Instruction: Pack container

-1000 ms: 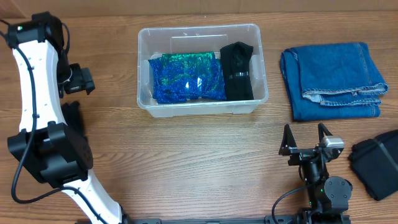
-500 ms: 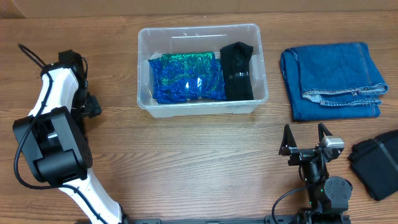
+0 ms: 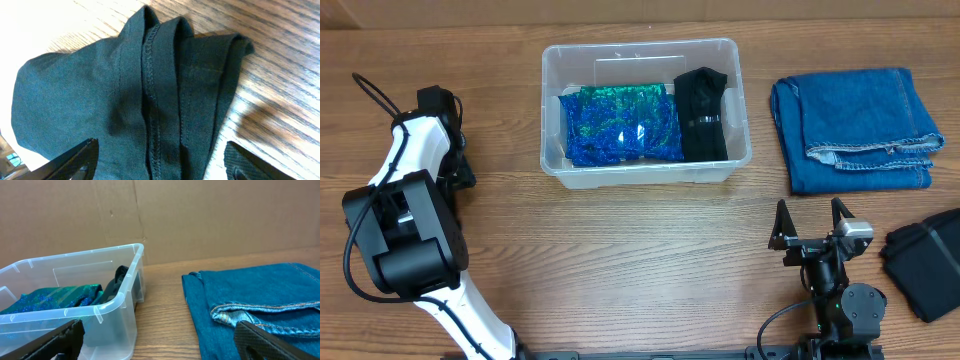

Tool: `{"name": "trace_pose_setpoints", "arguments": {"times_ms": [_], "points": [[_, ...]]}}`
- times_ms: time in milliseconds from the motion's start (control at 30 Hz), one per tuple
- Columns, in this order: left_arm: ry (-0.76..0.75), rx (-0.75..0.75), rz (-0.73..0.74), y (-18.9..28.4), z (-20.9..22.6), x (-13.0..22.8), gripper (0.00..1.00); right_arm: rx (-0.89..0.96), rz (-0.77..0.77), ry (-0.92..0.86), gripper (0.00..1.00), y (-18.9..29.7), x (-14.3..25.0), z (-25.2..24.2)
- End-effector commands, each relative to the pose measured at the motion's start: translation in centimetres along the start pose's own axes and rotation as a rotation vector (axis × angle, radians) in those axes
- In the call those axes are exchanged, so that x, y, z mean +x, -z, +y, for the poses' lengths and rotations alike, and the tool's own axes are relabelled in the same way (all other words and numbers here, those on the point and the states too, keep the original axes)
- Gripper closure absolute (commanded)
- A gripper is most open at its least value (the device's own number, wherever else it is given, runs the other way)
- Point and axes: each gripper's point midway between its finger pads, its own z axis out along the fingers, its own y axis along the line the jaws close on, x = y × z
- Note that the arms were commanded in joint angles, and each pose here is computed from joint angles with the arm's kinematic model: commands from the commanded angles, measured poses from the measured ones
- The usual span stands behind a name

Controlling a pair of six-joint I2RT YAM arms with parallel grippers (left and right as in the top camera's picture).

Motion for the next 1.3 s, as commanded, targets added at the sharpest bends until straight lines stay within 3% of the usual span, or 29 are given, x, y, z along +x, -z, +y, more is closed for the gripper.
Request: {"name": "trace_pose_setpoints", "arguments": {"times_ms": [0, 33, 167, 200, 233, 267, 300, 333, 433, 500, 600, 767, 933, 1000, 1067, 1167, 1267], "points": [[0.071, -0.024, 0.033, -0.9, 1.6, 0.8, 0.22, 0.012, -0.004, 0.003, 0.0, 0.0, 0.1, -0.3], [0.08, -0.023, 0.046, -1.2, 1.9, 1.1, 0.28, 0.012, -0.004, 0.003, 0.0, 0.0, 0.1, -0.3], [0.111, 0.017, 0.086, -2.5, 2.1, 2.1, 0.33, 0.012, -0.004, 0.003, 0.0, 0.0, 0.1, -0.3], [0.113, 0.033, 0.09, -2.6, 1.8, 2.2, 0.39, 0.012, -0.004, 0.003, 0.0, 0.0, 0.1, -0.3], [0.115, 0.046, 0.089, -2.6, 1.6, 2.2, 0.54, 0.012, -0.004, 0.003, 0.0, 0.0, 0.1, -0.3], [0.114, 0.05, 0.086, -2.6, 1.5, 2.2, 0.79, 0.012, -0.004, 0.003, 0.0, 0.0, 0.1, -0.3], [0.113, 0.056, 0.082, -2.5, 1.3, 2.1, 0.92, 0.012, -0.005, 0.003, 0.0, 0.0, 0.1, -0.3], [0.114, 0.074, 0.081, -2.4, 0.9, 2.0, 0.96, 0.012, -0.004, 0.003, 0.0, 0.0, 0.1, -0.3], [0.123, 0.241, 0.068, -0.7, -1.3, 0.5, 0.96, 0.012, -0.004, 0.003, 0.0, 0.0, 0.1, -0.3], [0.148, 0.485, 0.024, 3.8, -3.5, -2.7, 0.96, 0.012, -0.004, 0.003, 0.0, 0.0, 0.1, -0.3], [0.109, 0.724, -0.103, 11.5, -3.8, -7.0, 0.96, 0.012, -0.004, 0.003, 0.0, 0.0, 0.1, -0.3], [0.063, 0.806, -0.365, 23.7, -0.3, -10.9, 0.96, 0.012, -0.004, 0.003, 0.0, 0.0, 0.1, -0.3], [-0.092, 0.831, -0.637, 34.7, 0.3, -10.5, 0.96, 0.012, -0.004, 0.003, 0.0, 0.0, 0.1, -0.3], [-0.258, 0.825, -0.807, 39.8, -1.1, -9.4, 0.96, 0.012, -0.004, 0.003, 0.0, 0.0, 0.1, -0.3], [-0.59, 0.781, -1.009, 45.1, -5.2, -6.6, 0.96, 0.012, -0.004, 0.003, 0.0, 0.0, 0.1, -0.3], [-0.965, 0.725, -1.161, 48.6, -10.8, -2.3, 0.96, 0.012, -0.004, 0.003, 0.0, 0.0, 0.1, -0.3], [-1.213, 0.64, -1.296, 51.1, -14.9, 1.0, 0.96, 0.012, -0.004, 0.003, 0.0, 0.0, 0.1, -0.3]]}}
